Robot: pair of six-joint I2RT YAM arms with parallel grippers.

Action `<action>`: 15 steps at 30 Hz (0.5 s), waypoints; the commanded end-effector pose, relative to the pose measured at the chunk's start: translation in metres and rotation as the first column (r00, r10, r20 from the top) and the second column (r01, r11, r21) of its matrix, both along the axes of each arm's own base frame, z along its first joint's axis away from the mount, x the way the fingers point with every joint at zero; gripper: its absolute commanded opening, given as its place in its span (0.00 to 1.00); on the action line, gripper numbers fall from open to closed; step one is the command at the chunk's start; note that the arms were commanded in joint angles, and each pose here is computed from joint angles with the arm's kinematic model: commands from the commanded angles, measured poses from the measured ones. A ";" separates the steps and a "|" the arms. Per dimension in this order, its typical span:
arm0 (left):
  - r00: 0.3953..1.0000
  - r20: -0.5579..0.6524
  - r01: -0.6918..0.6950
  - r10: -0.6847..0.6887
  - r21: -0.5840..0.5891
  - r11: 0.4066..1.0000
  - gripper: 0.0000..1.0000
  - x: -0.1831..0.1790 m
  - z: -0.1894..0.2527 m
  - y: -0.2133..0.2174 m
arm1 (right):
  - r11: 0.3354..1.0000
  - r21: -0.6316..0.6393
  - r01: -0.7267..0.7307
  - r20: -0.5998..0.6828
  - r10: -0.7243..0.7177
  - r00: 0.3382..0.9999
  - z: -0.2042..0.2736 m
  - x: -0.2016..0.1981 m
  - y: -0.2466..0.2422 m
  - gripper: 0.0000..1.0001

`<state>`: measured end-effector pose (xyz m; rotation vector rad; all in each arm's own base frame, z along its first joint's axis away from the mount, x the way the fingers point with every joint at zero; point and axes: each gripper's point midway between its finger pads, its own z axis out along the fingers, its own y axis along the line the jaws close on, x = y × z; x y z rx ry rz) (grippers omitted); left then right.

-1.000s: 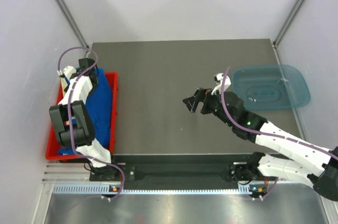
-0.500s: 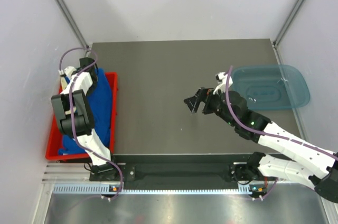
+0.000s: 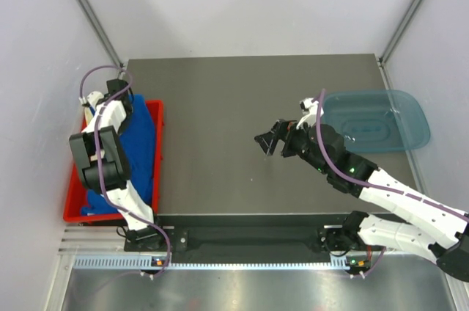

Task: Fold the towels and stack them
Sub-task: Grab crumpled towel

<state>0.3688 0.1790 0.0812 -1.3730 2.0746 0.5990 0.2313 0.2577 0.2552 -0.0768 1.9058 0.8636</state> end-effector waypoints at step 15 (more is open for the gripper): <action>0.917 0.343 0.217 -0.202 -0.006 0.976 0.00 -0.009 0.120 -0.071 | 0.998 0.045 0.042 0.045 -0.044 0.998 0.025 0.008 -0.005 1.00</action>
